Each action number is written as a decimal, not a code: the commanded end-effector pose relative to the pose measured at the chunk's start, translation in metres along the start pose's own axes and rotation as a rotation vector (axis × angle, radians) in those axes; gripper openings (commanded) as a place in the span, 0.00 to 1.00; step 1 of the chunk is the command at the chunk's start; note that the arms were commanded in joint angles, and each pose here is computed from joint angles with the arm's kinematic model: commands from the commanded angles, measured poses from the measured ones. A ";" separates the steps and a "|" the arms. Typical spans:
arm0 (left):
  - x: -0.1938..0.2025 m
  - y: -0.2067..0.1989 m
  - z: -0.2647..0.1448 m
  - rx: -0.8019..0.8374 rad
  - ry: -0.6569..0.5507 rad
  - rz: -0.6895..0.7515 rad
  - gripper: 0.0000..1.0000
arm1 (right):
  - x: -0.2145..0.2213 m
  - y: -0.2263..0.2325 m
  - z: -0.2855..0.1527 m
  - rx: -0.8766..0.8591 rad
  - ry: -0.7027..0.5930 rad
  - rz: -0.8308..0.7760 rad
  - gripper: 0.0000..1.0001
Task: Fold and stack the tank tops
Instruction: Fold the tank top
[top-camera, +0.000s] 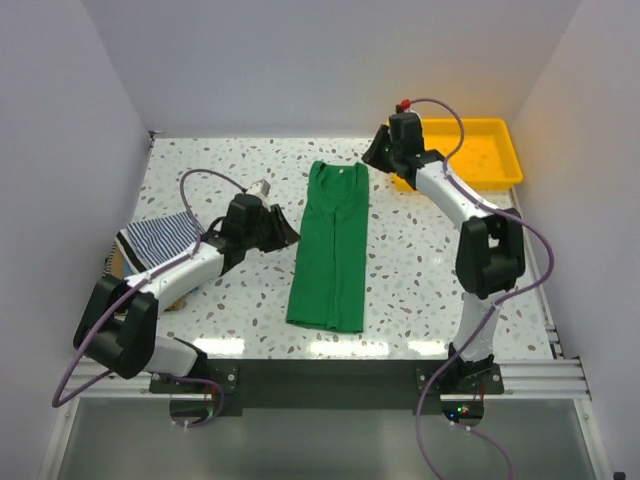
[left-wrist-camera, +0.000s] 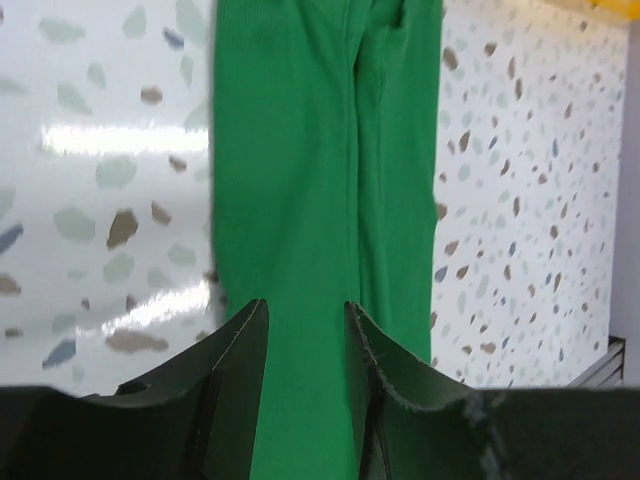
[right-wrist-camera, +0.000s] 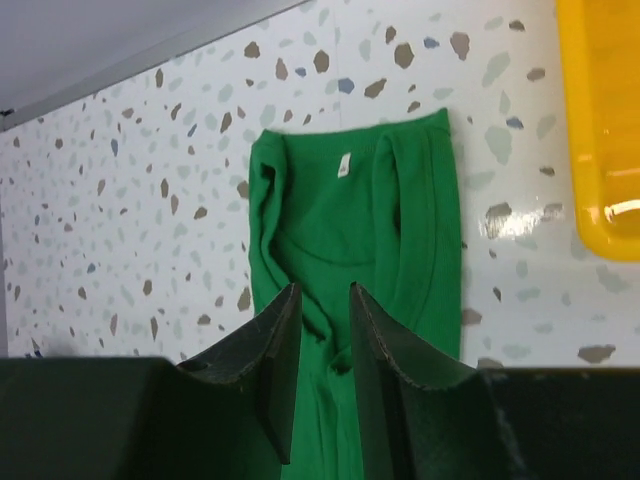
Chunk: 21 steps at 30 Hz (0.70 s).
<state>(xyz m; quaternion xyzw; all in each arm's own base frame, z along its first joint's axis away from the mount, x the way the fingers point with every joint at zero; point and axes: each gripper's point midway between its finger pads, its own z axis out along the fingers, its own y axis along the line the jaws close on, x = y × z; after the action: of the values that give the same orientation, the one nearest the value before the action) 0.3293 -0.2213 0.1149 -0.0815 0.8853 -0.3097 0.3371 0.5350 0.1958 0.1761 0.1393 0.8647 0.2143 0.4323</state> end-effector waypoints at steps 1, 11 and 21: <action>0.041 0.023 -0.022 -0.101 0.077 0.045 0.41 | 0.068 -0.008 -0.057 0.061 0.156 -0.058 0.30; 0.136 0.036 -0.061 0.001 0.270 0.029 0.49 | 0.239 -0.052 -0.192 0.048 0.401 -0.066 0.33; 0.175 0.041 -0.062 -0.028 0.374 0.057 0.53 | 0.318 -0.075 -0.239 0.077 0.523 -0.084 0.42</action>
<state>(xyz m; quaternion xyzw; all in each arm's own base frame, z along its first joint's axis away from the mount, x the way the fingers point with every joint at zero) 0.1637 -0.2169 0.0346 0.0037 0.9384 -0.2922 0.1843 0.1536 0.2105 0.0506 0.0229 0.9616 0.1939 0.1926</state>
